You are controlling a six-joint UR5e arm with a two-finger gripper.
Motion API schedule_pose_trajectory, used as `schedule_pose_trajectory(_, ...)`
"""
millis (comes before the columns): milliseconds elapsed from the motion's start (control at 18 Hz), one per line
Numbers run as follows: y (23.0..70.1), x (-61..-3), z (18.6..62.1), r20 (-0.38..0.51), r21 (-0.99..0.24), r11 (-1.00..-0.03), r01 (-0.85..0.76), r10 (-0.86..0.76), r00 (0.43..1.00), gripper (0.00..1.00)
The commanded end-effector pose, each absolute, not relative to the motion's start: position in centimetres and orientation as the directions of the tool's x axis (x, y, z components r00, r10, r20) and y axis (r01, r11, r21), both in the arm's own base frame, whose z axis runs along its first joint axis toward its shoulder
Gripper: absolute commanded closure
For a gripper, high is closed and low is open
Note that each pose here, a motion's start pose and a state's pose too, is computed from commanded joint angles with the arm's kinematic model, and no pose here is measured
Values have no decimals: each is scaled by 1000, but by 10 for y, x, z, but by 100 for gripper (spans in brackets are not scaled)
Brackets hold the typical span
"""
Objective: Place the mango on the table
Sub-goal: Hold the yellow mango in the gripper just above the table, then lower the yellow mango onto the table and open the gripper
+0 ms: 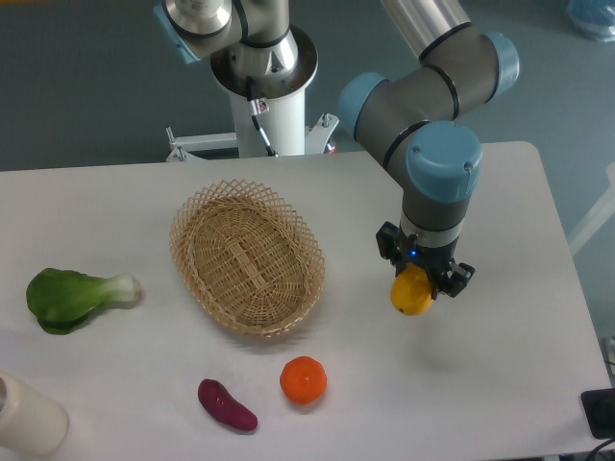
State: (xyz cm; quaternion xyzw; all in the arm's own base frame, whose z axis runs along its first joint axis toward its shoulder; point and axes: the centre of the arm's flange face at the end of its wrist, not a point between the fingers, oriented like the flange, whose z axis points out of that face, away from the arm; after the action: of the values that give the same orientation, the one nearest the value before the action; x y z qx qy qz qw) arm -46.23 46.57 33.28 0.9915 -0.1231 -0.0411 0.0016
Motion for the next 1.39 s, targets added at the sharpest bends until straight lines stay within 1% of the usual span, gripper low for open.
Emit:
schedule_pose_trajectory(278,467,-464,334,-87,11,-970,-242,-243,966,58)
schedule_pose_trajectory(500,465,-464,326,-78,14,-972,-235,-235,969,58)
schedule_pose_trajectory(722,453,-465,314,-63,17,-973,-228,-229,971,57)
schedule_pose_trajectory(889,444,-467,308,-76,9,-977,-212,-212,974,57)
schedule_pose_trajectory(1056,434,-461,287,-68,17,-979,-205,-206,976,57)
schedule_pose_trajectory(1111,428,-457,274,-55,22,-977,-210,-211,976,54)
schedule_pose_trajectory(1167,420,-454,262,-50,26,-973,-228,-229,972,52)
schedule_pose_trajectory(1278,401,-450,252,-62,25,-958,-285,-286,956,52)
schedule_pose_trajectory(1389,388,-447,245,-50,31,-945,-326,-328,944,52)
